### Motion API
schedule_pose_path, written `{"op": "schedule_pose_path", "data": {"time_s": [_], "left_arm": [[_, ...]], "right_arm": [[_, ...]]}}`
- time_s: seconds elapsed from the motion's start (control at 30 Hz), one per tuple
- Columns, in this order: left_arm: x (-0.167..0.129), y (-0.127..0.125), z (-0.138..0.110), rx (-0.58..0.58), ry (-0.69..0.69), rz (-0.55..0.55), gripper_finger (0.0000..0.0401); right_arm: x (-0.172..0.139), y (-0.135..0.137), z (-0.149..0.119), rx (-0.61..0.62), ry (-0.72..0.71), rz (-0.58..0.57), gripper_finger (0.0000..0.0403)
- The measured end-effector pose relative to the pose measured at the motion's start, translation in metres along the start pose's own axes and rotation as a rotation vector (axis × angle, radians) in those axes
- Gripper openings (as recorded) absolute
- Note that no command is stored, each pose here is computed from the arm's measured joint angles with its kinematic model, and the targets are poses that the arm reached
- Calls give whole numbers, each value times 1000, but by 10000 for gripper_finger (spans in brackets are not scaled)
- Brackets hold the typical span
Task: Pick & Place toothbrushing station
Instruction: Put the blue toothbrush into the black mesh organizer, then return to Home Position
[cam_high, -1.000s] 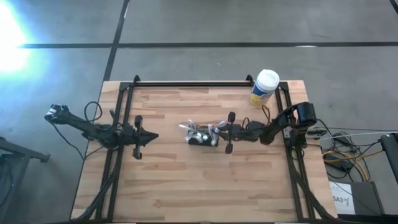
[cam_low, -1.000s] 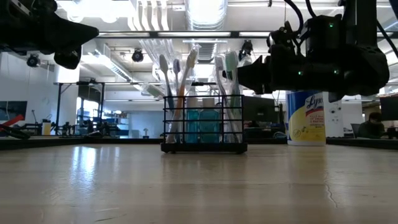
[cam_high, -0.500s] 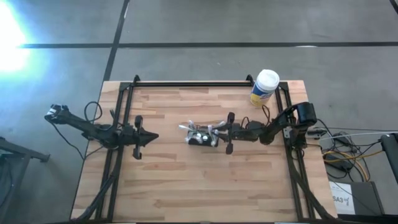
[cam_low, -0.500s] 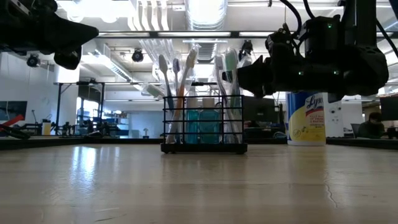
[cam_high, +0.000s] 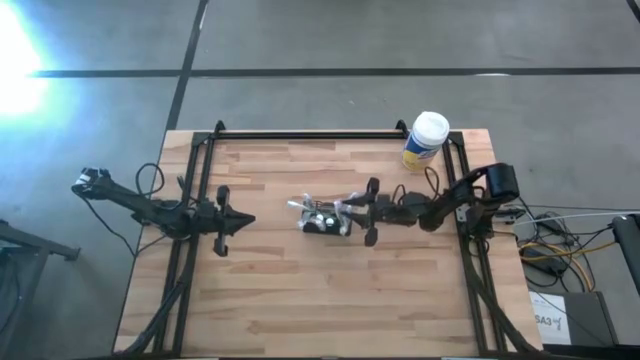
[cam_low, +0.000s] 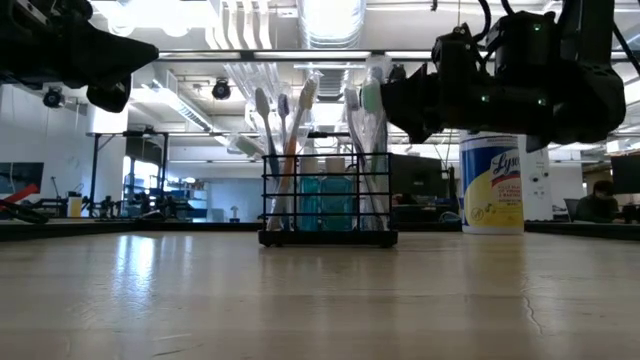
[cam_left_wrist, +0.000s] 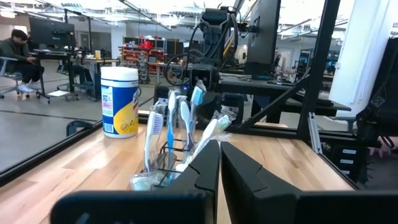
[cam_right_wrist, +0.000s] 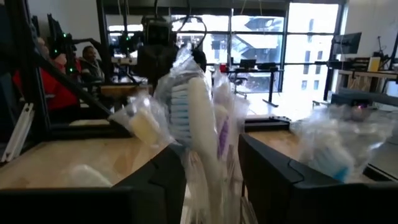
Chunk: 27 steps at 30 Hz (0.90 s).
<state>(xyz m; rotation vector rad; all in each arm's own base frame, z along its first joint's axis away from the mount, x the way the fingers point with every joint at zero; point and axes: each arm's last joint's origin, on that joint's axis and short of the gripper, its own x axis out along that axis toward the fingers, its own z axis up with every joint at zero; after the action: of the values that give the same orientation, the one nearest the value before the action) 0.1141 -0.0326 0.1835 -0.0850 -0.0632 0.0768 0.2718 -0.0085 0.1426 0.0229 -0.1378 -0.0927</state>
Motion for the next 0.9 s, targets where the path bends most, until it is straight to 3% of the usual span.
{"op": "schedule_pose_path", "data": {"time_s": [0.43,0.7,0.9], "left_arm": [[0,0,-1,2,5,-2,19],[0,0,-2,3,13,-2,20],[1,0,-2,5,17,-1,20]], "right_arm": [[0,2,12,40,-5,20,141],[-1,3,25,103,-8,28,210],[-7,3,57,36,-128,28,247]]}}
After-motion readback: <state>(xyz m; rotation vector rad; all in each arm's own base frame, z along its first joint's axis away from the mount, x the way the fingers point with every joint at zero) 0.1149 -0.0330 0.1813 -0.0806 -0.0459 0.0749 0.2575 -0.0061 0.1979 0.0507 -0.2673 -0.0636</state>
